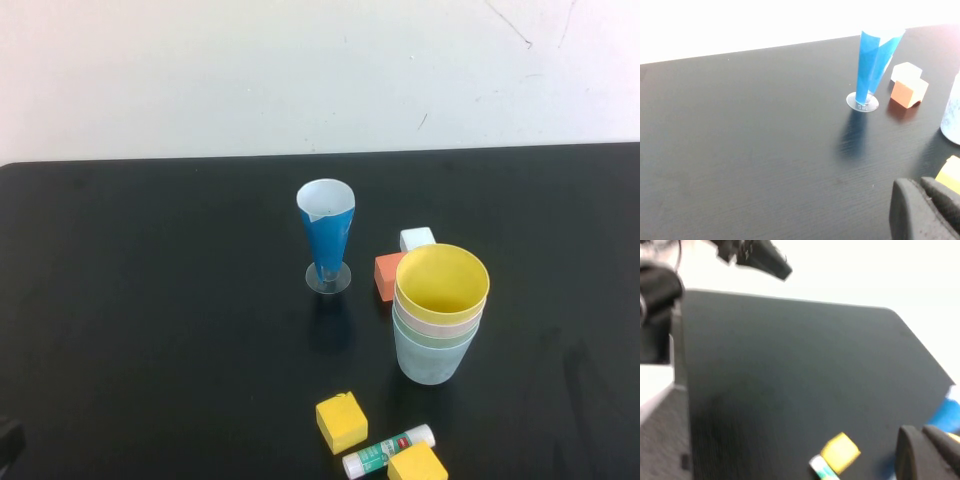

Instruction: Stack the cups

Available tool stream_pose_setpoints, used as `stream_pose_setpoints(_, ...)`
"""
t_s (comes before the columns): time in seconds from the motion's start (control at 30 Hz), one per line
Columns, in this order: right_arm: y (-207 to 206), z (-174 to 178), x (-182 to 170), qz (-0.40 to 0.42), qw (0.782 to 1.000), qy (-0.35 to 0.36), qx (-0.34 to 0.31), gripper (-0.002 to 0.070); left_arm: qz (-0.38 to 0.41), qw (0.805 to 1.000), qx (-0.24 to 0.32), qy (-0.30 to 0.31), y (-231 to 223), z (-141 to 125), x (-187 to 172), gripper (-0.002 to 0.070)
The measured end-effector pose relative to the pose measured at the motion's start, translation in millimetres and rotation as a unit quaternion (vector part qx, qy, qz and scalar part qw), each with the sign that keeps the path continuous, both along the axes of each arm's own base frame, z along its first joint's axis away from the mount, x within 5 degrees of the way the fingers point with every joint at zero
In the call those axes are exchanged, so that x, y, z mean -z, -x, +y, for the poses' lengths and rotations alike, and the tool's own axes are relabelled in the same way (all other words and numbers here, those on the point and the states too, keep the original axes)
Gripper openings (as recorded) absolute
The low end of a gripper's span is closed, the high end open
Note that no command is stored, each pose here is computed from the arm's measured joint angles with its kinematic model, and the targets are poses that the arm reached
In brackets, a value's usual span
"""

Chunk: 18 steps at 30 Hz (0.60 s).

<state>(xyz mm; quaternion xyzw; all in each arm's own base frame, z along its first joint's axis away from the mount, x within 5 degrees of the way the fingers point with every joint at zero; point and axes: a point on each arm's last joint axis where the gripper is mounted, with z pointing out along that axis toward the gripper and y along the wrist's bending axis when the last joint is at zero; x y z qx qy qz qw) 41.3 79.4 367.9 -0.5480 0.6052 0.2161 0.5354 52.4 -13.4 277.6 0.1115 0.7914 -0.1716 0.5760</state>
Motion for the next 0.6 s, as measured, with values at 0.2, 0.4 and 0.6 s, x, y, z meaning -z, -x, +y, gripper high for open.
stream_pose_setpoints(0.2,4,-19,9,-0.094,0.993,0.022,0.075,-0.0001,0.0,1.0,0.0,0.0,0,0,0,-0.0001)
stream_pose_setpoints(0.4,13,-29,41,-0.067,0.991,0.009,0.112,-0.0001,0.0,1.0,0.0,0.0,0,0,0,-0.0001)
stream_pose_setpoints(0.6,8,-30,77,-0.054,0.988,-0.019,0.143,-0.0001,0.0,1.0,0.0,0.0,0,0,0,-0.0002)
